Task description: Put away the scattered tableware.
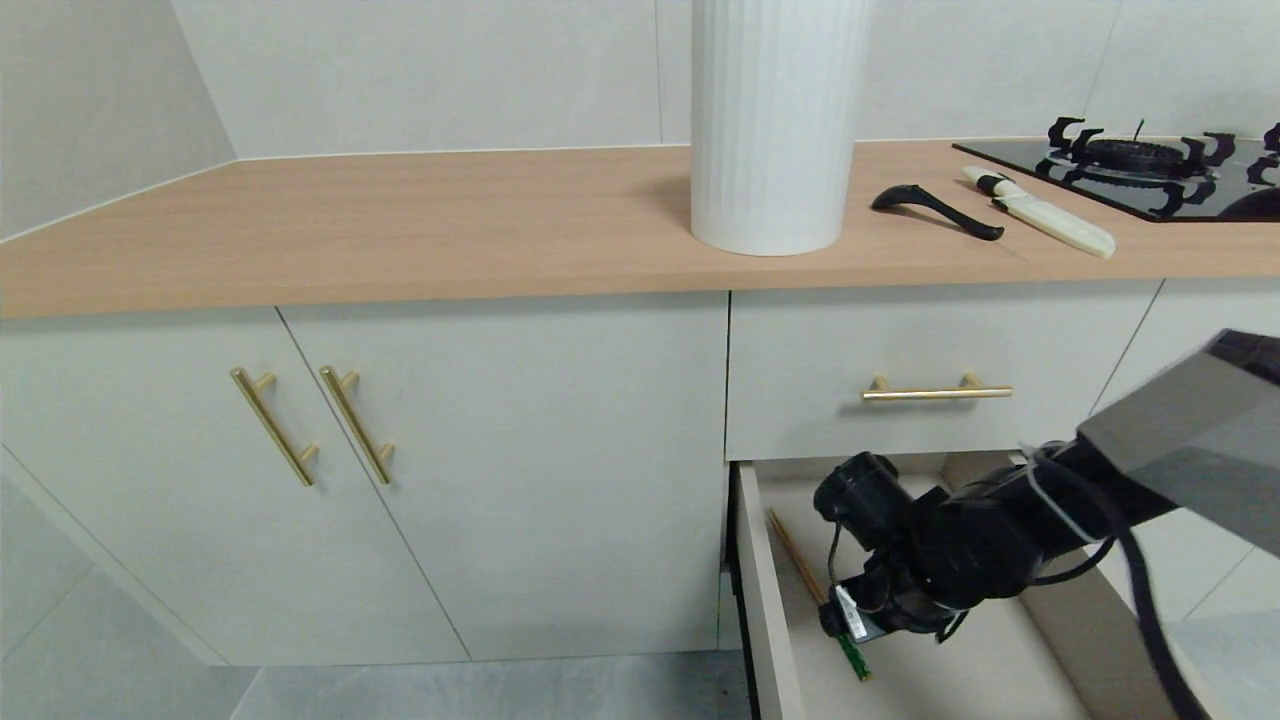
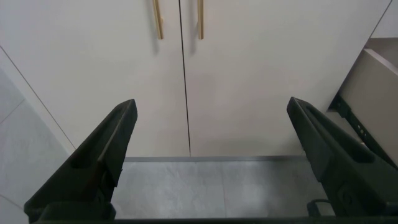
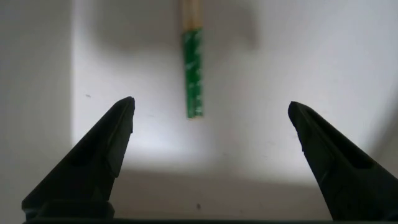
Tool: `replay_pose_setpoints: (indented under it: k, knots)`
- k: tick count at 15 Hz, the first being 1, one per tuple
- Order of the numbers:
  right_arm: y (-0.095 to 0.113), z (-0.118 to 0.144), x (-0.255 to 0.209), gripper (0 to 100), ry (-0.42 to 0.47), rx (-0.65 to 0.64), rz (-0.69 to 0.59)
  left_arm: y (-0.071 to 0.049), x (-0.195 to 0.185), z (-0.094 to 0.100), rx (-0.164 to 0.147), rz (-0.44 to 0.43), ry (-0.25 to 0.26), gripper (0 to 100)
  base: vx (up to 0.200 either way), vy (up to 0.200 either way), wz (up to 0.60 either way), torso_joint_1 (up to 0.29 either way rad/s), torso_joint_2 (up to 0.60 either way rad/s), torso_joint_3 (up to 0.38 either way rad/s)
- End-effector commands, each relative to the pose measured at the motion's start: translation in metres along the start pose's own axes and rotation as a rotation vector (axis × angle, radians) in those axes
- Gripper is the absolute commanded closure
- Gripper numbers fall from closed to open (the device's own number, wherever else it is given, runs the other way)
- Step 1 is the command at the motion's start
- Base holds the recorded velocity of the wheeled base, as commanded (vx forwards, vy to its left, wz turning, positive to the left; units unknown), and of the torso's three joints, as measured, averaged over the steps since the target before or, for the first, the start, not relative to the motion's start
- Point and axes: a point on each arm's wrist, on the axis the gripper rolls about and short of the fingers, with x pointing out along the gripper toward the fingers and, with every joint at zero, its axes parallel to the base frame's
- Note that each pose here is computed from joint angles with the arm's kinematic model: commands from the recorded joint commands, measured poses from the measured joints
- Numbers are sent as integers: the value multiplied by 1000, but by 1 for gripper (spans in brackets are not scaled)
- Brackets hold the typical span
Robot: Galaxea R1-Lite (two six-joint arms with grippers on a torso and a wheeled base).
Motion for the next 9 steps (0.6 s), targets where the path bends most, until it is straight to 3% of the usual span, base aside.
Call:
replay_pose_setpoints:
  k: [1,9]
  knots:
    - [-34,10,-68,0,-170,79,27,0,0,0,-1,0,1,0,0,0,0,0,0,0]
    - [-72,-3,-178,0,-482,131,78,0,0,0,-1,0,1,0,0,0,0,0,0,0]
